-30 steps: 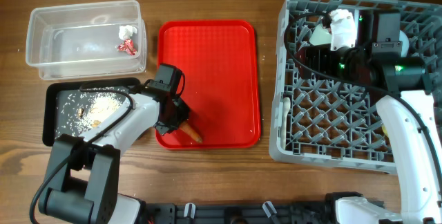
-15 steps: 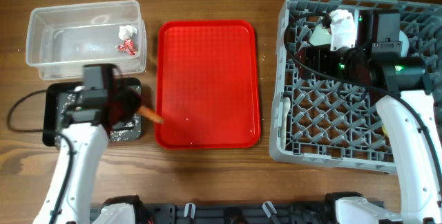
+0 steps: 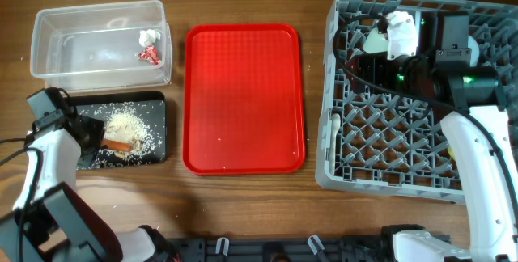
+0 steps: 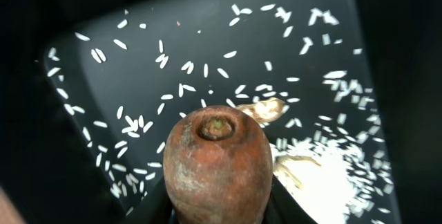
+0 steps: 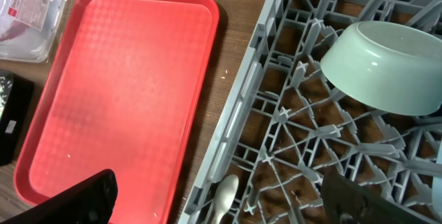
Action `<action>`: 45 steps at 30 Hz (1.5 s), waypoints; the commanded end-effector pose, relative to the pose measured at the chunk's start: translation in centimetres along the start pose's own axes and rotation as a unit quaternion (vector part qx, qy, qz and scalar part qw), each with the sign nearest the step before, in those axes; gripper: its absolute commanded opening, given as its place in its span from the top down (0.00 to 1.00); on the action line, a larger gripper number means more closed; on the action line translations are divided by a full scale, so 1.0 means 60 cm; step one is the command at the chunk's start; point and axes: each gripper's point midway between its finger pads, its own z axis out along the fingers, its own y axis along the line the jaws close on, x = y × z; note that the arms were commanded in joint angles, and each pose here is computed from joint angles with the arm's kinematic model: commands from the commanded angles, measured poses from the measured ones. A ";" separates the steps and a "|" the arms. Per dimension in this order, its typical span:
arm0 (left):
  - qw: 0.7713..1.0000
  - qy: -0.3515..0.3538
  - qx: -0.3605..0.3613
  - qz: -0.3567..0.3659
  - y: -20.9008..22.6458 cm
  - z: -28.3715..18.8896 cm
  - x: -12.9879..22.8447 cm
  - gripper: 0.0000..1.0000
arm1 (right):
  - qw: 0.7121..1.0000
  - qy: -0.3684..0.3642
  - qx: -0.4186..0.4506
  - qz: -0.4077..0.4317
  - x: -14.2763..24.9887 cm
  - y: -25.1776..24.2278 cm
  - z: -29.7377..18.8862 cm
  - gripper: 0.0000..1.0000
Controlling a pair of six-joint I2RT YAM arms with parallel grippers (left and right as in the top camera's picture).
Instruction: Sort waste into correct bins and load items into the dishwasher rack
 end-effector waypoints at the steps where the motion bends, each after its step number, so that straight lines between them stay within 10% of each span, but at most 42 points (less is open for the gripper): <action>1: 1.000 0.006 -0.020 0.006 0.012 0.018 0.003 0.66 | 1.000 0.003 -0.011 0.003 0.001 0.006 0.004 0.04; 10: 0.999 -0.009 0.029 0.021 -0.043 -0.062 -0.039 0.40 | 1.000 0.001 -0.011 0.003 -0.001 0.006 0.005 0.04; 16: 0.908 -0.004 0.229 0.351 -0.271 -0.195 0.090 0.44 | 0.998 -0.038 -0.049 -0.005 -0.035 0.026 0.007 0.00; 23: 0.816 0.028 0.183 0.548 -0.272 -0.227 0.284 0.16 | 0.994 0.002 0.002 0.111 -0.019 -0.019 0.057 0.00; 28: 0.812 0.089 0.128 0.563 -0.245 -0.275 0.284 0.00 | 0.987 0.084 0.049 0.129 0.049 -0.041 0.062 0.00; 38: 0.818 0.156 0.065 0.549 -0.176 -0.291 0.283 0.00 | 0.974 0.164 0.052 0.146 0.114 -0.032 0.042 0.00; 45: 0.837 0.126 0.096 0.524 -0.144 -0.319 0.279 0.00 | 0.984 0.069 0.099 0.134 0.095 -0.035 -0.051 0.00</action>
